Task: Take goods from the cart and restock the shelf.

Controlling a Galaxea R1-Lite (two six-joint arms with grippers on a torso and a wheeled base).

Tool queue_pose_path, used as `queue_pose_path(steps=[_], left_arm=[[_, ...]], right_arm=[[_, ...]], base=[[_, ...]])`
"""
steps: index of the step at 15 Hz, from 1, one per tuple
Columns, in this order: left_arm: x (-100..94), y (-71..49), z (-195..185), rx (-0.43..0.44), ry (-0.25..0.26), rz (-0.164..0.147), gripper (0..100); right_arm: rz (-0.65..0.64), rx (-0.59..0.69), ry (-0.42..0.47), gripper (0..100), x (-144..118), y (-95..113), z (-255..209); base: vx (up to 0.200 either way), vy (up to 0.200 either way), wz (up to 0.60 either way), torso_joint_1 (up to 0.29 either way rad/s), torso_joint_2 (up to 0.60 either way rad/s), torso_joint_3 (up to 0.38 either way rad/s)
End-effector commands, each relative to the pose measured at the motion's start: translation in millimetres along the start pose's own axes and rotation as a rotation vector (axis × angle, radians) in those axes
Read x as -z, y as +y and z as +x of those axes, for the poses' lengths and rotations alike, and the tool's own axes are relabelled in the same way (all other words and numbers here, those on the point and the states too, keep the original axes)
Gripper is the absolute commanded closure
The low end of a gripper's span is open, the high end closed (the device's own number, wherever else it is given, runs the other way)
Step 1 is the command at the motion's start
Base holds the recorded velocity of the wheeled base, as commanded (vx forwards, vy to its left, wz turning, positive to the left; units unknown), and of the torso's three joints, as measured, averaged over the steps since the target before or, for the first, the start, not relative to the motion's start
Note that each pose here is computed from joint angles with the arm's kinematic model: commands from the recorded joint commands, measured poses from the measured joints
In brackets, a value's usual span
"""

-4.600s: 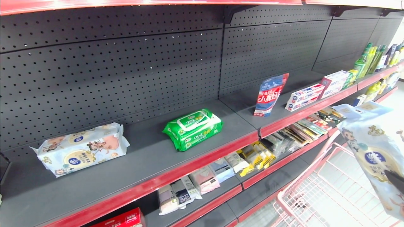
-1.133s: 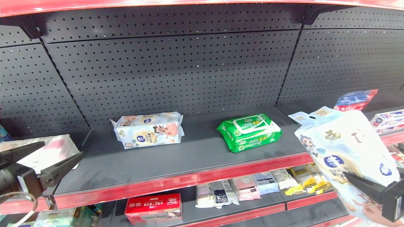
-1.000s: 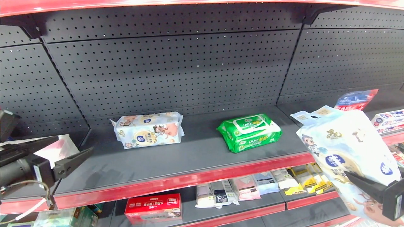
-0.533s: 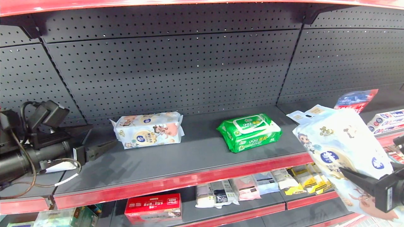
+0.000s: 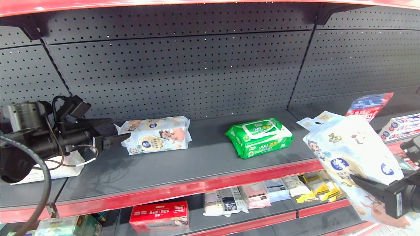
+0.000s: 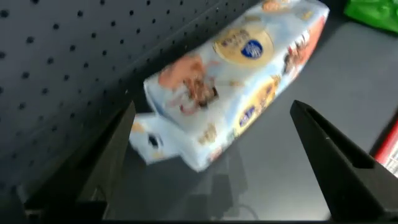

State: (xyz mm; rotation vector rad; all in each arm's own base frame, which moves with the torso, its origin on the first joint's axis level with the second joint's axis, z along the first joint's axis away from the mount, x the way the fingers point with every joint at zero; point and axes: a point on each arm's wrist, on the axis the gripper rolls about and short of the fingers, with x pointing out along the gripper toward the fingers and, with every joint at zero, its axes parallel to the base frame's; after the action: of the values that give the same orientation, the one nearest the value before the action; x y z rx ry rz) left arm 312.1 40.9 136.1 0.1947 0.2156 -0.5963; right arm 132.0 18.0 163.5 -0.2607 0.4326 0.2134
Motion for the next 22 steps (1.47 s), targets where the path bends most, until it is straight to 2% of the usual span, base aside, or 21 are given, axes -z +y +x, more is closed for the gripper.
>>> queue_pose_path(steps=[1, 3, 5, 9, 11, 14, 17, 22], left_arm=[[5.3, 9.9, 13.5, 0.026, 0.02, -0.019, 0], [9.6, 12.1, 17.3, 0.055, 0.04, -0.013, 0], [16.4, 15.8, 22.4, 0.096, 0.047, 0.034, 0], [12.0, 23.1, 29.4, 0.116, 0.049, 0.034, 0], [13.1, 32.0, 37.3, 0.111, 0.043, 0.064, 0], [15.6, 31.3, 39.3, 0.129, 0.068, 0.053, 0], [18.0, 42.7, 49.9, 0.159, 0.084, 0.092, 0], [16.1, 57.3, 64.4, 0.173, 0.081, 0.112, 0]], right_arm=[[0.0, -0.001, 0.005, 100, 0.0, -0.2, 1.2], [-0.003, 0.001, -0.001, 100, -2.8, -0.9, 1.8], [-0.004, 0.004, -0.002, 100, -3.9, -1.7, 2.6], [-0.005, 0.008, -0.003, 100, -3.8, -2.3, 2.3], [-0.01, 0.009, -0.006, 100, -4.0, -2.3, 1.7], [-0.023, 0.008, -0.003, 100, -3.8, -2.3, 2.3], [-0.025, 0.008, 0.0, 100, -3.7, -2.3, 2.9], [-0.026, 0.006, 0.014, 100, -3.3, -2.3, 6.1]], base=[[0.0, 0.0, 0.0, 0.0, 0.0, 0.0], [0.0, 0.0, 0.0, 0.0, 0.0, 0.0], [0.0, 0.0, 0.0, 0.0, 0.0, 0.0], [0.0, 0.0, 0.0, 0.0, 0.0, 0.0], [0.0, 0.0, 0.0, 0.0, 0.0, 0.0], [0.0, 0.0, 0.0, 0.0, 0.0, 0.0], [0.0, 0.0, 0.0, 0.0, 0.0, 0.0], [0.0, 0.0, 0.0, 0.0, 0.0, 0.0]])
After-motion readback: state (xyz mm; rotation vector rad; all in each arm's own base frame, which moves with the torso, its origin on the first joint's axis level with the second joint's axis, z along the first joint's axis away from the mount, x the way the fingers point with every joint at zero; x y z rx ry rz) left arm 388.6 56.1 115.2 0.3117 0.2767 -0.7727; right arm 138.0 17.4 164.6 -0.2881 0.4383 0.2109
